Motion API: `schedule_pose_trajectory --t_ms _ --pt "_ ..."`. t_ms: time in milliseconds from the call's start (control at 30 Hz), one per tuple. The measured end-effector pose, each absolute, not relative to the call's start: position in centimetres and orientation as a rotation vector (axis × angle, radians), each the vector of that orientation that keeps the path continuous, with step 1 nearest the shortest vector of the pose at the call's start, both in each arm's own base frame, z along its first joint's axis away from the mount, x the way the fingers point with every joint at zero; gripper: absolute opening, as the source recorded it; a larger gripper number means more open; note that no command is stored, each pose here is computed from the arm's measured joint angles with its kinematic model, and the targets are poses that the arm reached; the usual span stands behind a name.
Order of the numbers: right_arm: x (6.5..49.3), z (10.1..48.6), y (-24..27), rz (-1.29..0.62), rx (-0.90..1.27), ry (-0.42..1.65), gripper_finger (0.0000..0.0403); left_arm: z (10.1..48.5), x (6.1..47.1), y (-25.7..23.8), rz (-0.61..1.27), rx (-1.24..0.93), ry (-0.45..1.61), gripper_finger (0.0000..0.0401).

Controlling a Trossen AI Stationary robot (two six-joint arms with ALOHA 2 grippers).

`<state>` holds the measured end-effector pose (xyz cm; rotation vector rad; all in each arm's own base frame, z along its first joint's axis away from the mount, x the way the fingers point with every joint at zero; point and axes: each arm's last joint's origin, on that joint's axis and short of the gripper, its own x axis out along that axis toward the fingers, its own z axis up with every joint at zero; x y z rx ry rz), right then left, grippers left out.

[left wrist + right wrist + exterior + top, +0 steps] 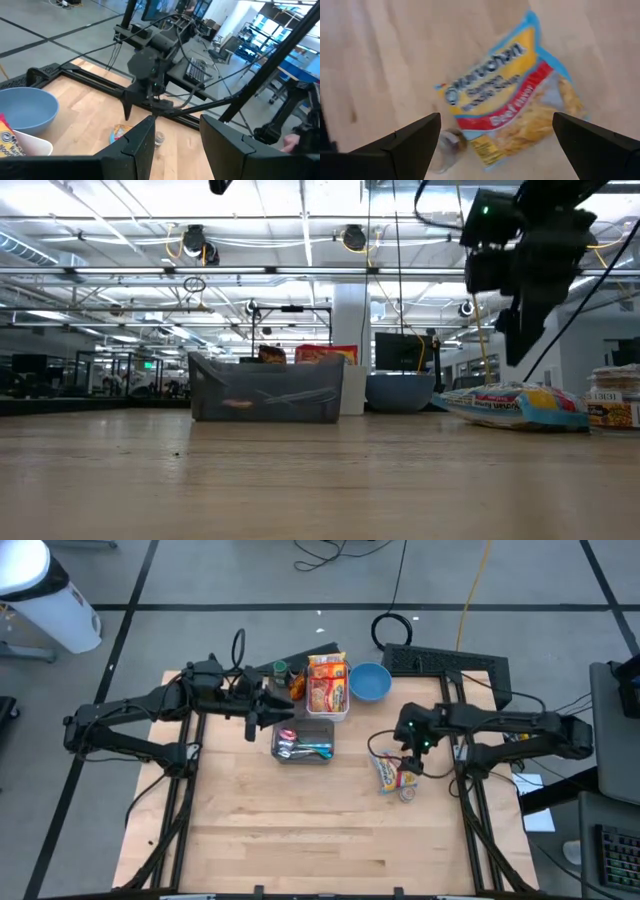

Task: Pick & Place Food Item
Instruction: Put the blue noodle pack into the white bin

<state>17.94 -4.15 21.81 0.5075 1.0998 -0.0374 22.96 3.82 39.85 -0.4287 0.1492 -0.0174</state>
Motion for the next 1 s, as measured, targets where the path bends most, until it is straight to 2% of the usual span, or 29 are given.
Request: schedule_pose_trajectory --t_ms 400,700,1000 --pt "18.3 19.0 -8.8 -0.116 0.594 1.106 0.0377 39.8 22.9 3.9 -0.006 -0.432 0.153 0.0161" --pt "18.4 17.1 -9.6 -0.079 0.603 1.208 0.0374 39.8 22.9 3.9 -0.004 -0.433 0.156 0.0161" --pt "18.8 15.7 -9.8 -0.056 0.607 1.277 0.0318 39.5 22.9 3.9 0.009 -0.434 0.184 0.0161"
